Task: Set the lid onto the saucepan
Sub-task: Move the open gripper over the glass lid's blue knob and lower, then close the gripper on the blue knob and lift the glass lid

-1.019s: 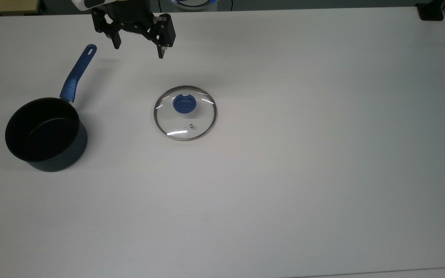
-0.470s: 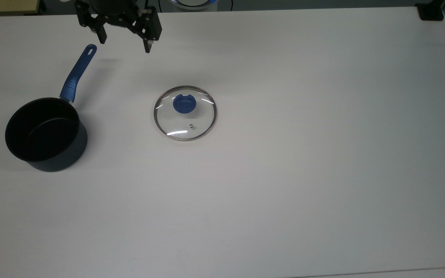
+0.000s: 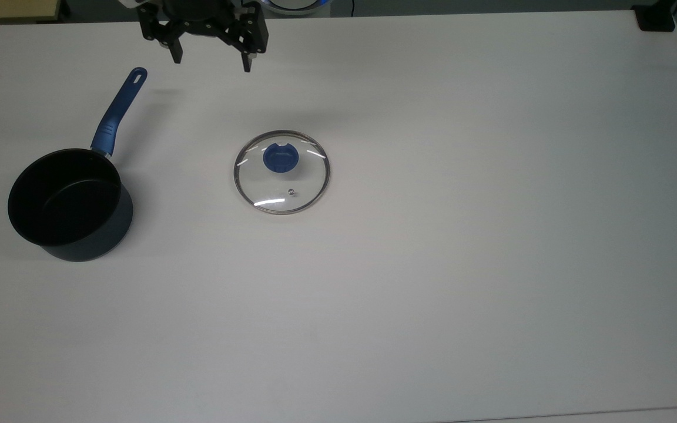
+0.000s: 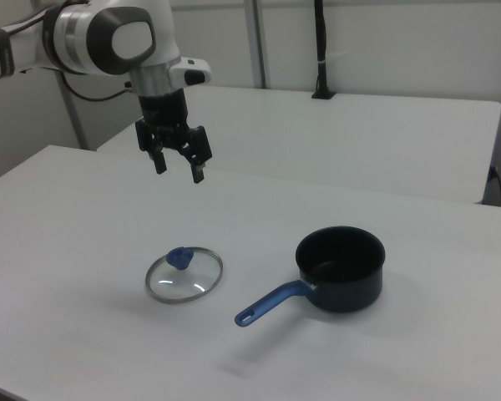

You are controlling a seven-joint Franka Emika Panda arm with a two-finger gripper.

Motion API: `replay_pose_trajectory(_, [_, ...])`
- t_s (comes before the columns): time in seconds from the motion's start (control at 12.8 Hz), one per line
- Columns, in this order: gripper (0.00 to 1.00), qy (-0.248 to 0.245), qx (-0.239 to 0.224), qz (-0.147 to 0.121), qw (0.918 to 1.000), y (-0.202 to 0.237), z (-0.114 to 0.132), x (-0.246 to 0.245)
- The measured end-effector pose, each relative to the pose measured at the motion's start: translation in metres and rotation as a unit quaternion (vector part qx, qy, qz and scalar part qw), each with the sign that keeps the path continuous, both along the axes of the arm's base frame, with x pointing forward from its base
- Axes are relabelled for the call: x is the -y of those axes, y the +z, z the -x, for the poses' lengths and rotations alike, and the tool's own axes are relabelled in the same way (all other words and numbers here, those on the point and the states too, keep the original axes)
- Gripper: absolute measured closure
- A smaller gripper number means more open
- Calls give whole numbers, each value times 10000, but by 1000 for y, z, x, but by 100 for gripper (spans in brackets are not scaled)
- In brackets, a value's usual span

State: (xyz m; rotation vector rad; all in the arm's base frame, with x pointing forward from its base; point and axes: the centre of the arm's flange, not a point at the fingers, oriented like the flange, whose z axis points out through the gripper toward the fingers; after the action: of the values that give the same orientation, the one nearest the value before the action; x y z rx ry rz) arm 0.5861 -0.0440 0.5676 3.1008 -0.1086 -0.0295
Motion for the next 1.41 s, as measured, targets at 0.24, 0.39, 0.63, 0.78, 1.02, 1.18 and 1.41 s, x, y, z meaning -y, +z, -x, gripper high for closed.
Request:
replay_pose_trajectory(0.24, [0,255,-251,-16,9994,-24,0,-18])
replay_pose_trajectory(0.39, [0,426,-378,-29,9984,-52,0,-19])
replay_pose_trajectory(0.63, [0,694,-378,102,9968,-104,2,-28])
replay_pose_trajectory(0.78, [0,904,-446,183,9947,-140,6,-45])
replay_pose_trajectory(1.02, [0,1055,-420,186,9934,-173,-3,-61])
replay_pose_trajectory(1.18, [0,1076,-444,183,9930,-191,-8,-64])
replay_pose_trajectory(1.41, [0,943,-243,190,9951,-204,-16,-66])
